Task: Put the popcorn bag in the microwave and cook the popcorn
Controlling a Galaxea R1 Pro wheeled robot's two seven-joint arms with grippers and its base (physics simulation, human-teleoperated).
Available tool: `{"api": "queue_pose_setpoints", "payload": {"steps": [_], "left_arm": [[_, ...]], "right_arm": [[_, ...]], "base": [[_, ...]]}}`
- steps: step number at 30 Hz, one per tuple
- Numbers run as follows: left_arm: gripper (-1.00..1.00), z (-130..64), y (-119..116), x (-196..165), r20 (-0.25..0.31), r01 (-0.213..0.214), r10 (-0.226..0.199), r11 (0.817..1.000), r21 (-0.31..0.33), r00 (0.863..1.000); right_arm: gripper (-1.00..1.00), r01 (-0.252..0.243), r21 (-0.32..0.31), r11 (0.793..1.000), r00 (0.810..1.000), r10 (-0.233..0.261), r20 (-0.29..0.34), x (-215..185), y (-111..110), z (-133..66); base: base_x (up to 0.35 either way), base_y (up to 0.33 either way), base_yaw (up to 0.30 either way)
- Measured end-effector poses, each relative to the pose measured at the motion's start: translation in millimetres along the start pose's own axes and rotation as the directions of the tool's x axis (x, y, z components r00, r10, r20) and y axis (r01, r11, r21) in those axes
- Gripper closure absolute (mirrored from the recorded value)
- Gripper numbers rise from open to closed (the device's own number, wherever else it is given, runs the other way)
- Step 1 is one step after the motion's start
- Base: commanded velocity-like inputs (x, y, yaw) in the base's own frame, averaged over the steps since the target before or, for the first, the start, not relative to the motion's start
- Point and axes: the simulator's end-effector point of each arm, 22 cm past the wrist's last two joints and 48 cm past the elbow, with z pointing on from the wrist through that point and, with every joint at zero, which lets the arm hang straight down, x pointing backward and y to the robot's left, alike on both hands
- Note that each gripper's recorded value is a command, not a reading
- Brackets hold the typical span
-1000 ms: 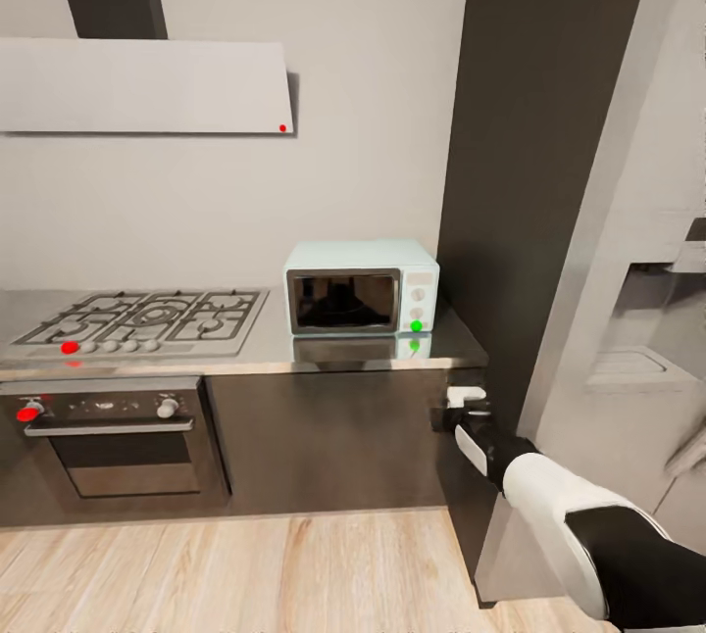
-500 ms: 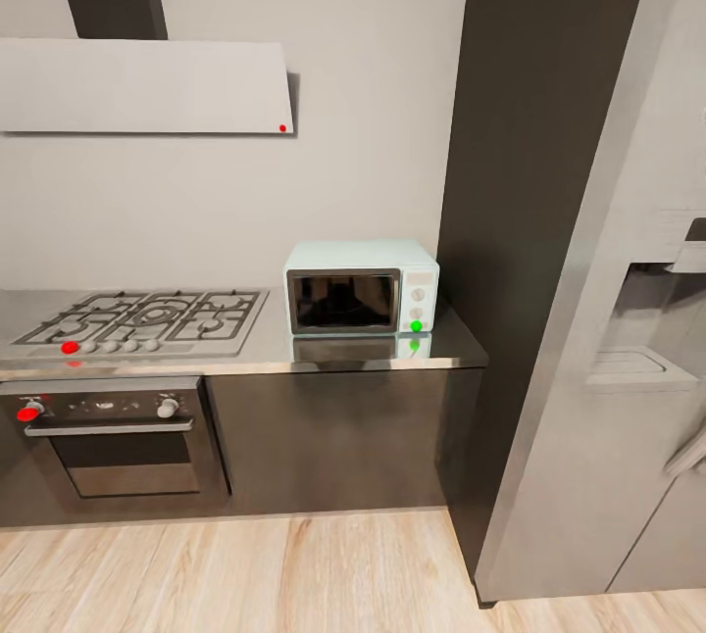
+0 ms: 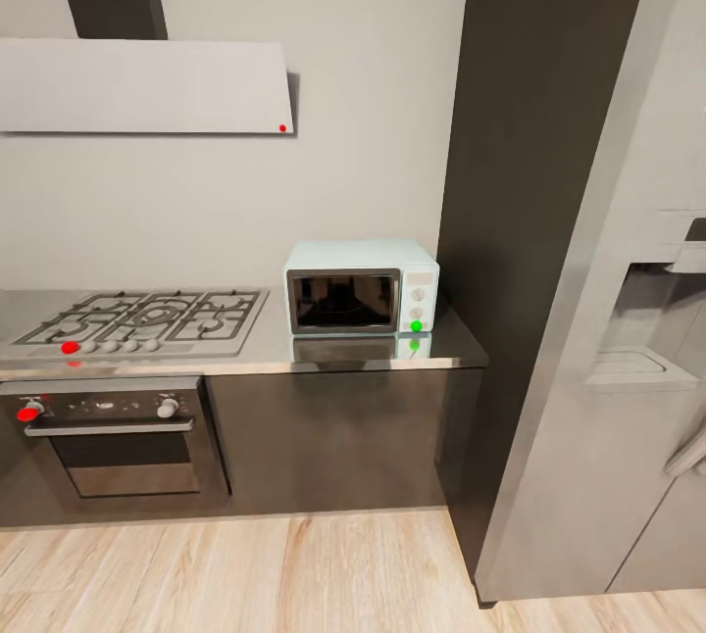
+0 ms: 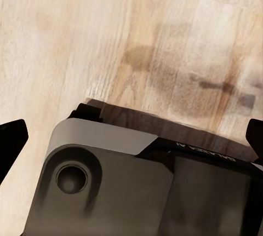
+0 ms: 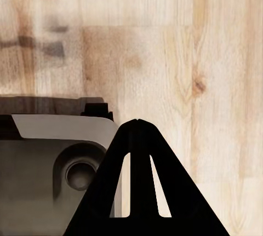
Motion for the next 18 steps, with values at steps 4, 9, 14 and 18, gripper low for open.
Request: {"api": "queue_pose_setpoints", "payload": {"steps": [4,9,14,18], "left_arm": [[-1.0,0.0,0,0,0.0,0.0,0.0,1.0,0.0,1.0],[-1.0,0.0,0,0,0.0,-0.003,0.003,1.0,0.0,1.0],[-1.0,0.0,0,0,0.0,-0.003,0.003,1.0,0.0,1.0],[-1.0,0.0,0,0,0.0,-0.004,0.004,1.0,0.0,1.0]], "right_arm": [[1.0,-0.007,0.004,1.0,1.0,0.007,0.0,1,-2,0.0],[1.0,-0.013,0.008,1.0,1.0,0.013,-0.021,8,-4,-0.4],[1.0,-0.009,0.006,1.0,0.999,0.009,-0.049,31,-3,-3.0],[1.0,-0.011,0.006,1.0,0.999,0.011,-0.047,32,-3,-3.3]], "base": [[0.0,0.0,0.0],[0.0,0.0,0.0],[0.0,0.0,0.0],[0.0,0.0,0.0]]}}
